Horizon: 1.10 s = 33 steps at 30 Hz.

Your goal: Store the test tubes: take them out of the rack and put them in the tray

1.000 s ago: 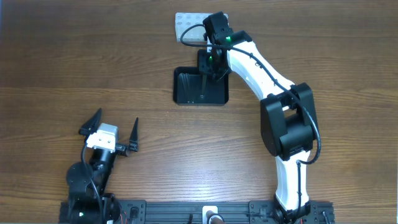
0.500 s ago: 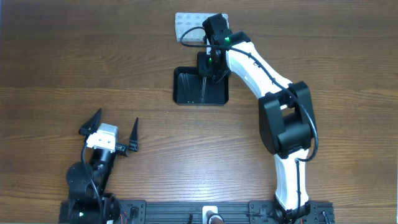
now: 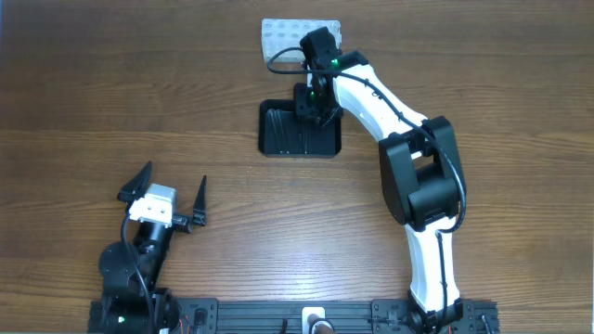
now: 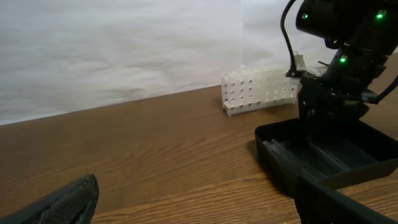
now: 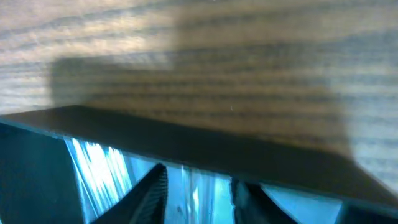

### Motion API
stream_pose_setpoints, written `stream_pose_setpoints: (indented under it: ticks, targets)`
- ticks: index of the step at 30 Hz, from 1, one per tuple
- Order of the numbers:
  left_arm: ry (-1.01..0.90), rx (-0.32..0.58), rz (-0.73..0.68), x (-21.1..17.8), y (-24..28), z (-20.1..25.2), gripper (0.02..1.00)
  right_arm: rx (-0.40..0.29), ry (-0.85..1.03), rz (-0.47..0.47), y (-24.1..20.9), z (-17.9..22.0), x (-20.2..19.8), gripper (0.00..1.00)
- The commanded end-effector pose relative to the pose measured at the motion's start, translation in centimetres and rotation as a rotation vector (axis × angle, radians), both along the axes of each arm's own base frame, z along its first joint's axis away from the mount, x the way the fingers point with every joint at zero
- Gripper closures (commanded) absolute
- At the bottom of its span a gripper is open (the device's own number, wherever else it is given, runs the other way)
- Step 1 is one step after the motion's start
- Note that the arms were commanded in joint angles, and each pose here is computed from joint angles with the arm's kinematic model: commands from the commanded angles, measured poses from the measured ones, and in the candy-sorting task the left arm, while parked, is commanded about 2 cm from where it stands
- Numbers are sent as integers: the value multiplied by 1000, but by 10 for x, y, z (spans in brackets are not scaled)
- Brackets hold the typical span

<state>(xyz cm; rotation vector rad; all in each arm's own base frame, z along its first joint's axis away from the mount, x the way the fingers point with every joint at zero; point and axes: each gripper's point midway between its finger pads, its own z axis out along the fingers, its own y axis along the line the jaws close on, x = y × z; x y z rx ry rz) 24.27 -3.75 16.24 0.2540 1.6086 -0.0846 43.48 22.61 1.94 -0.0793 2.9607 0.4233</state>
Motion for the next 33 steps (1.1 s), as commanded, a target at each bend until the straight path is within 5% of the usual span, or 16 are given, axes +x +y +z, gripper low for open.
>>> stream_pose_setpoints:
  ticks: [1, 8, 11, 12, 20, 33]
  targets:
    - [-1, 10, -7, 0, -1, -2, 20, 17, -45, 98, 14, 28, 3, 623]
    - [-1, 10, -7, 0, -1, -2, 18, 43, -160, 148, 15, 95, 14, 487]
    - [-2, 10, -7, 0, -1, -2, 18, 72, -339, 180, 6, 147, 37, 60]
    - [-1, 10, -7, 0, -1, -2, 18, 76, -397, 189, 2, 162, 45, 7]
    - [-1, 10, -7, 0, -1, -2, 18, 47, -784, 166, -48, 227, 122, 7]
    - [-1, 10, -7, 0, -1, -2, 18, -80, -763, 77, -60, 141, 172, 7]
